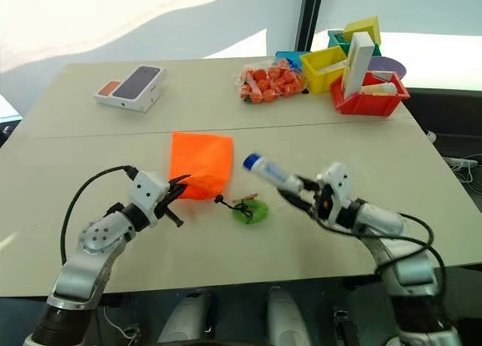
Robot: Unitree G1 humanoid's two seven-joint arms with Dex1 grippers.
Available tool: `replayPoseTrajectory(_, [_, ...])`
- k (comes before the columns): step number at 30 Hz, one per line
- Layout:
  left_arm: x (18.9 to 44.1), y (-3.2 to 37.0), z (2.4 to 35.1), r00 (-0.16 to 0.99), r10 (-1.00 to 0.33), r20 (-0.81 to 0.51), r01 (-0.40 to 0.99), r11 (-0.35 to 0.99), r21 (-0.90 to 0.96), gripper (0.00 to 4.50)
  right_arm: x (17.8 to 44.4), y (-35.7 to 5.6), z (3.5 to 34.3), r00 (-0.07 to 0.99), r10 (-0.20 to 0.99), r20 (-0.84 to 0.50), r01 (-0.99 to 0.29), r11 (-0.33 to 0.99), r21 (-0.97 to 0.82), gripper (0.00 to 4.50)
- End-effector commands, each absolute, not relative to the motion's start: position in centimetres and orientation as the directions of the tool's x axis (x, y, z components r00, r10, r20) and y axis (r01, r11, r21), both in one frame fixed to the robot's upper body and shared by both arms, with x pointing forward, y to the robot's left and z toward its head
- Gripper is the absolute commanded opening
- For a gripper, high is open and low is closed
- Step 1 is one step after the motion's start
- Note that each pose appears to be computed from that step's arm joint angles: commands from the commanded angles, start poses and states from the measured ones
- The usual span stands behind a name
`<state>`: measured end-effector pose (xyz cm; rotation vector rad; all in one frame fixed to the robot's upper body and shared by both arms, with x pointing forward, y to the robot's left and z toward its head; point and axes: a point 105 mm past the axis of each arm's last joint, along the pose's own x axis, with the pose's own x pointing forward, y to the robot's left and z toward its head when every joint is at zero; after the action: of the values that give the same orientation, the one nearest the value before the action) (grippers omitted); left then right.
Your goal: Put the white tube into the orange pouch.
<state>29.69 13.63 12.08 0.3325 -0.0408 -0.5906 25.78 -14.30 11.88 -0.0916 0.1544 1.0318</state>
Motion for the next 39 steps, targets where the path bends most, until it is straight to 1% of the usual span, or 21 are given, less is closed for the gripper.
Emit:
replayPoseTrajectory(1, [29.4,13.0,13.6,0.805,-0.594,-0.016,0.570,0.765,0.299,0.00,23.4,-11.0,12.3,0.364,0.912,-0.192,-0.928,0.373,0.011,1.82])
replayPoseTrajectory(6, [29.5,12.8,13.8,0.792,-0.610,-0.023,0.589,0.754,0.293,0.00,23.9,-8.2,11.1,0.375,0.904,-0.208,-0.922,0.387,0.020,1.82])
replayPoseTrajectory(11, [29.4,12.6,13.9,0.783,-0.622,-0.029,0.601,0.743,0.295,0.00,24.3,-6.4,11.2,0.373,0.912,-0.173,-0.922,0.385,0.046,1.82])
replayPoseTrajectory(17, [29.0,12.2,13.9,0.771,-0.636,-0.032,0.614,0.729,0.302,0.00,26.9,-6.5,11.5,0.485,0.861,-0.157,-0.872,0.490,-0.003,1.82])
replayPoseTrajectory(24, [28.4,11.3,14.1,0.734,-0.678,-0.039,0.654,0.691,0.307,0.00,28.5,-6.2,11.3,0.569,0.807,-0.159,-0.818,0.576,-0.003,1.82])
replayPoseTrajectory(29, [28.0,10.4,14.1,0.702,-0.711,-0.044,0.688,0.660,0.303,0.00,29.3,-4.9,12.5,0.592,0.797,-0.122,-0.801,0.599,0.024,1.82])
replayPoseTrajectory(33, [28.0,10.0,14.2,0.690,-0.722,-0.045,0.698,0.648,0.304,0.00,29.6,-3.8,12.5,0.590,0.794,-0.146,-0.802,0.597,0.001,1.82])
replayPoseTrajectory(39, [27.7,9.2,14.4,0.660,-0.750,-0.045,0.727,0.622,0.292,0.00,31.6,-2.0,12.6,0.667,0.728,-0.161,-0.743,0.666,-0.065,1.82])
